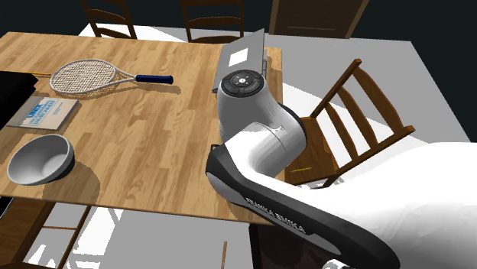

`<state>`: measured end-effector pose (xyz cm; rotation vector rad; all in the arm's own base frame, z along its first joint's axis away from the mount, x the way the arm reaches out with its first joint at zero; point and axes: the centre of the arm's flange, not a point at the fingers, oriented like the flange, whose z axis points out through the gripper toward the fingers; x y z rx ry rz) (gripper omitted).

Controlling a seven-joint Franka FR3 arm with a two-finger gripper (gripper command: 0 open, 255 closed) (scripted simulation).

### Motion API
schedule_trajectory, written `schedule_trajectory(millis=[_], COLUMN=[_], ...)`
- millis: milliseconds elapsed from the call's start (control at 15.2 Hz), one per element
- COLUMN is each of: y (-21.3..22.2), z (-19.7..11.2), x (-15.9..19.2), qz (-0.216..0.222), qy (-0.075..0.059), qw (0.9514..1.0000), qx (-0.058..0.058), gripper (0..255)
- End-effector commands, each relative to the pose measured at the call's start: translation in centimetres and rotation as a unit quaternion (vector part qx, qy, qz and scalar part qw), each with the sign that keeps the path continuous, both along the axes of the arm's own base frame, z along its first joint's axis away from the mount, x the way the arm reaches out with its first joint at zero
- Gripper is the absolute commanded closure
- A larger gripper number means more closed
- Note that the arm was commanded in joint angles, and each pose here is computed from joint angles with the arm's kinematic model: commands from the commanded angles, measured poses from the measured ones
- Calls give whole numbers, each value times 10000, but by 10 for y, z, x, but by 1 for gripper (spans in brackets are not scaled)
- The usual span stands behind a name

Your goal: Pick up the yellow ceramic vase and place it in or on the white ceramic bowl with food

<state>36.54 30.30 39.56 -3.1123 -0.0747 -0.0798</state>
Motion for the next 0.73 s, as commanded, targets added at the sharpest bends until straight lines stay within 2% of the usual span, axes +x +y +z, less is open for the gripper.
schedule_trajectory(millis=[0, 132, 660], y=[-1, -1, -1], z=[20, 44, 44], x=[0, -1, -1], qz=[0, 0, 0], qy=[2, 2, 2], qw=[10000, 10000, 10000], qx=[-1, -1, -1], gripper=[0, 0, 0])
